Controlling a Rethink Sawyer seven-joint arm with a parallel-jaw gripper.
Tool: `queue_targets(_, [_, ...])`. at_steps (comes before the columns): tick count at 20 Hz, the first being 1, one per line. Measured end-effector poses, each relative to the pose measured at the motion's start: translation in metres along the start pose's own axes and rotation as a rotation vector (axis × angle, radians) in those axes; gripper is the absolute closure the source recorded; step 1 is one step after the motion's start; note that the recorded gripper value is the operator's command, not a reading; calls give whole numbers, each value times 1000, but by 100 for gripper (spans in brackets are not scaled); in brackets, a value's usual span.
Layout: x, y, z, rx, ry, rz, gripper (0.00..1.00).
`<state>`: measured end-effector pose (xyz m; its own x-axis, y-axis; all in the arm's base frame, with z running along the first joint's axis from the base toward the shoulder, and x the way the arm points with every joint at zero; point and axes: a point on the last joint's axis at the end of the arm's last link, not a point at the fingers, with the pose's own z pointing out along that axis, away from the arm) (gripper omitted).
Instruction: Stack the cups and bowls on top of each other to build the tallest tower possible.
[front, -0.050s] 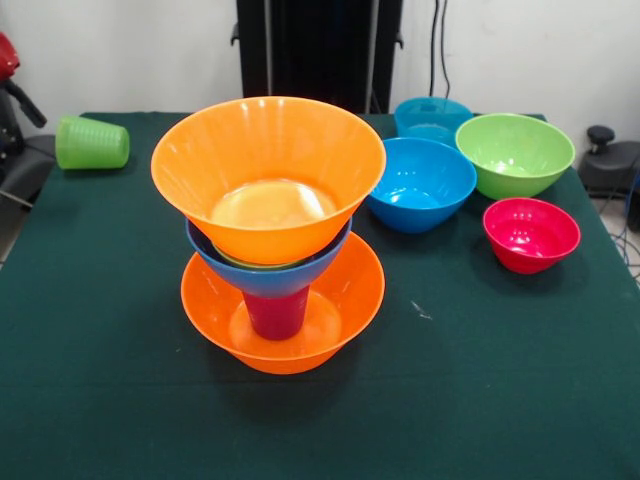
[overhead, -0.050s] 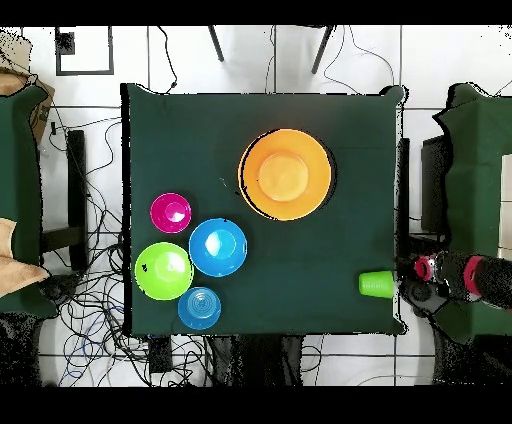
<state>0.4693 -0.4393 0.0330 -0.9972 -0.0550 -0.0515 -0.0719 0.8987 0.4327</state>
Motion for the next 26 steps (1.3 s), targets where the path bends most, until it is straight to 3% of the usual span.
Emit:
queue_targets(18, [9,17,-17,41,43,-36,0])
queue_targets(26, [13,27,-13,31,60,-53,0])
